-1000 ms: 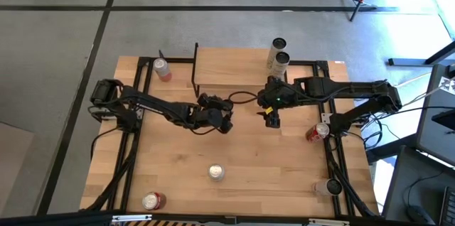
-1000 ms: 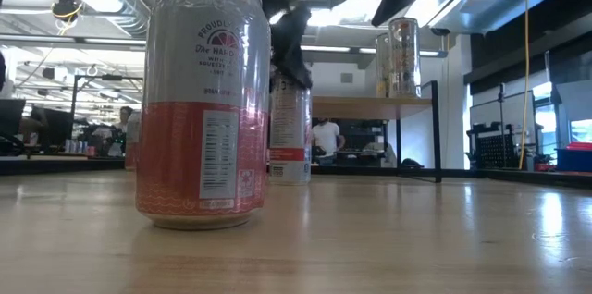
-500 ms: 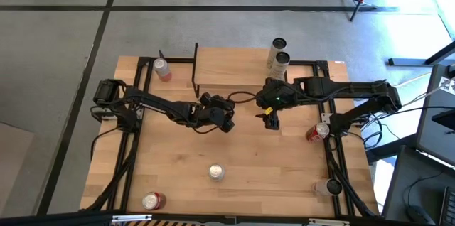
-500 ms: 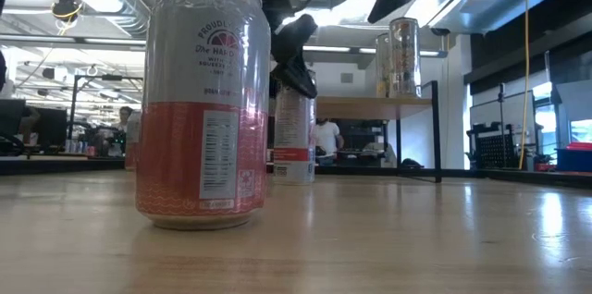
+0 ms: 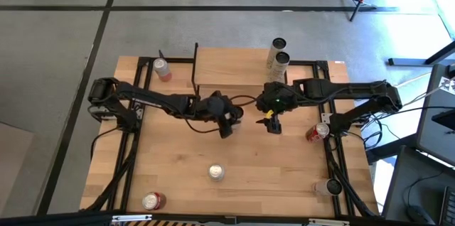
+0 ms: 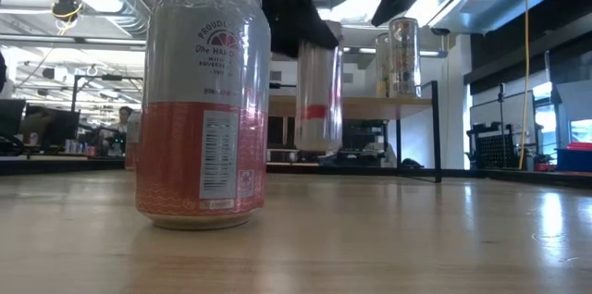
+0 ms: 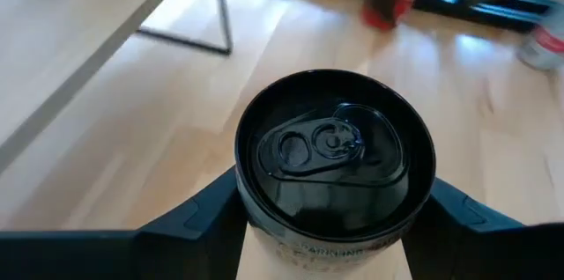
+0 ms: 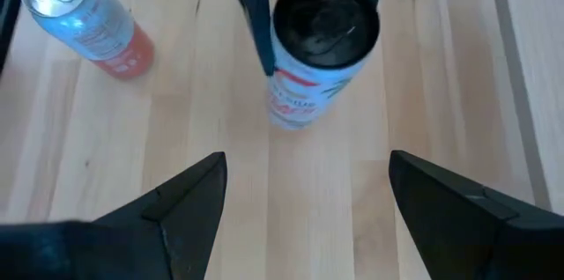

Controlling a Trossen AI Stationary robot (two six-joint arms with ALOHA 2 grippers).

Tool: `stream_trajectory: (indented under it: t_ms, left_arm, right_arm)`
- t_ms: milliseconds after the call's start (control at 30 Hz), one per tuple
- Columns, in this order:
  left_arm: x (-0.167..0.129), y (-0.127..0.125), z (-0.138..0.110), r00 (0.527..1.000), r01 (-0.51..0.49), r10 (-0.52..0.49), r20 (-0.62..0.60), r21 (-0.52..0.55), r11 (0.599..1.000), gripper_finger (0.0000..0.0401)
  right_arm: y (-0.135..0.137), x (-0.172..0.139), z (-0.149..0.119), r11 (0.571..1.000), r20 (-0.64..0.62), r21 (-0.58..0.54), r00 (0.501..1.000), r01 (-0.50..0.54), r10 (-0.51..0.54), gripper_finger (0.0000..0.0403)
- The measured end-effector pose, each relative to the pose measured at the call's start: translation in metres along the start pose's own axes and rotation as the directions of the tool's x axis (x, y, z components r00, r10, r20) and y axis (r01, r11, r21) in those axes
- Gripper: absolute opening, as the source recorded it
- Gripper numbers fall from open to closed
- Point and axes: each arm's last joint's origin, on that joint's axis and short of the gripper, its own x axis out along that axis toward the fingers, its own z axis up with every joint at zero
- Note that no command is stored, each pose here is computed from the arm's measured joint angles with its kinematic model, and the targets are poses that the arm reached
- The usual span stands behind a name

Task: Place canned beverage on shelf
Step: Put the top white and pink soda can on the shelf

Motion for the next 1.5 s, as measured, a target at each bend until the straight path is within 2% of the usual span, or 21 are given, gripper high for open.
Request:
stream_trajectory:
  t_ms: [200, 367, 567, 900, 1067, 1200, 1333, 1500]
  left_arm:
    - [0.010, 0.004, -0.002, 0.989, 0.149, -0.145, -0.036, 0.130, 0.980, 0.0209]
    - [0.021, 0.000, -0.013, 0.982, 0.183, -0.168, -0.089, 0.215, 0.959, 0.0209]
    - [0.030, -0.003, -0.019, 0.971, 0.233, -0.207, -0.120, 0.270, 0.934, 0.0214]
    - [0.030, -0.005, -0.018, 0.978, 0.202, -0.180, -0.102, 0.279, 0.939, 0.0300]
    - [0.020, -0.002, -0.012, 0.991, 0.131, -0.114, -0.071, 0.303, 0.944, 0.0317]
    - [0.002, -0.001, 0.000, 0.994, 0.107, -0.107, -0.018, 0.296, 0.949, 0.0319]
    - [-0.024, -0.002, 0.013, 0.990, 0.123, -0.135, 0.039, 0.233, 0.965, 0.0320]
    - [-0.057, -0.001, 0.010, 0.991, 0.130, -0.126, -0.047, 0.090, 0.987, 0.0320]
  right_arm:
    - [0.001, 0.015, -0.006, 0.999, 0.075, -0.020, 0.996, -0.043, 0.045, 0.0307]
    - [0.003, 0.037, -0.017, 0.994, 0.130, 0.005, 0.986, -0.110, 0.108, 0.0307]
    - [0.003, 0.053, -0.027, 0.994, 0.167, 0.034, 0.981, -0.107, 0.100, 0.0307]
    - [0.003, 0.053, -0.028, 0.993, 0.164, 0.064, 0.983, -0.099, 0.088, 0.0307]
    - [0.003, 0.053, -0.027, 0.992, 0.170, 0.068, 0.981, -0.103, 0.091, 0.0307]
    - [0.003, 0.053, -0.027, 0.992, 0.174, 0.067, 0.980, -0.111, 0.098, 0.0308]
    - [0.003, 0.053, -0.024, 0.992, 0.199, 0.059, 0.975, -0.110, 0.097, 0.0308]
    - [0.002, 0.055, -0.021, 0.995, 0.227, 0.032, 0.970, -0.096, 0.086, 0.0308]
